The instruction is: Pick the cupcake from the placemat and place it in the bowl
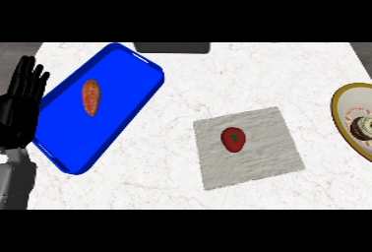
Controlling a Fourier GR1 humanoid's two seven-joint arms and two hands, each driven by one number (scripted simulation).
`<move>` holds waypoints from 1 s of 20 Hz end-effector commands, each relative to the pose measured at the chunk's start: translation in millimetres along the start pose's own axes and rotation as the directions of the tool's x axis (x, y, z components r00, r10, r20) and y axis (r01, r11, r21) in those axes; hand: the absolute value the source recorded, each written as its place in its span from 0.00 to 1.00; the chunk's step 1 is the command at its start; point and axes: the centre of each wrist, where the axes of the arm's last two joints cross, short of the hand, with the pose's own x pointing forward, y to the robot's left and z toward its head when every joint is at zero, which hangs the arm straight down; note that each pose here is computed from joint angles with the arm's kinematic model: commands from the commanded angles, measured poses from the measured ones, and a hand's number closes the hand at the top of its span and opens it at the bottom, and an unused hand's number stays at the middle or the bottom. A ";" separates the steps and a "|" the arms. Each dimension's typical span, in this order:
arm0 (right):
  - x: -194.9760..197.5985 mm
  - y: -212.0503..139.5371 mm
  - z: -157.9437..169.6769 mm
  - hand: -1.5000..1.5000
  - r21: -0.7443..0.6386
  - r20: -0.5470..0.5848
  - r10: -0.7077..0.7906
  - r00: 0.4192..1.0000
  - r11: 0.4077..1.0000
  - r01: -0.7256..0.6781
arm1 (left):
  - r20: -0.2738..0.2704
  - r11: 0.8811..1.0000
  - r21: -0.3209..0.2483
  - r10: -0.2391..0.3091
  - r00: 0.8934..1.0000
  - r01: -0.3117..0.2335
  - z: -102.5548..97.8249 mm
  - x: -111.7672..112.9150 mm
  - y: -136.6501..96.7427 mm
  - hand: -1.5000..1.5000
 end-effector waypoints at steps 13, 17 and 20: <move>-44.9 -53.1 37.2 0.00 -0.441 0.160 -0.392 0.906 0.793 0.421 | 0.012 1.000 0.016 -0.002 1.000 0.002 -5.1 -1.7 -2.6 0.50; -76.5 -84.7 79.9 0.00 -0.496 0.146 -0.437 0.888 0.744 0.447 | 0.028 1.000 0.011 0.014 1.000 -0.014 1.9 6.6 3.5 0.50; -90.0 -96.9 101.6 0.00 -0.455 0.185 -0.475 0.860 0.735 0.503 | 0.010 1.000 0.018 -0.004 1.000 0.004 -2.9 3.8 -1.7 0.50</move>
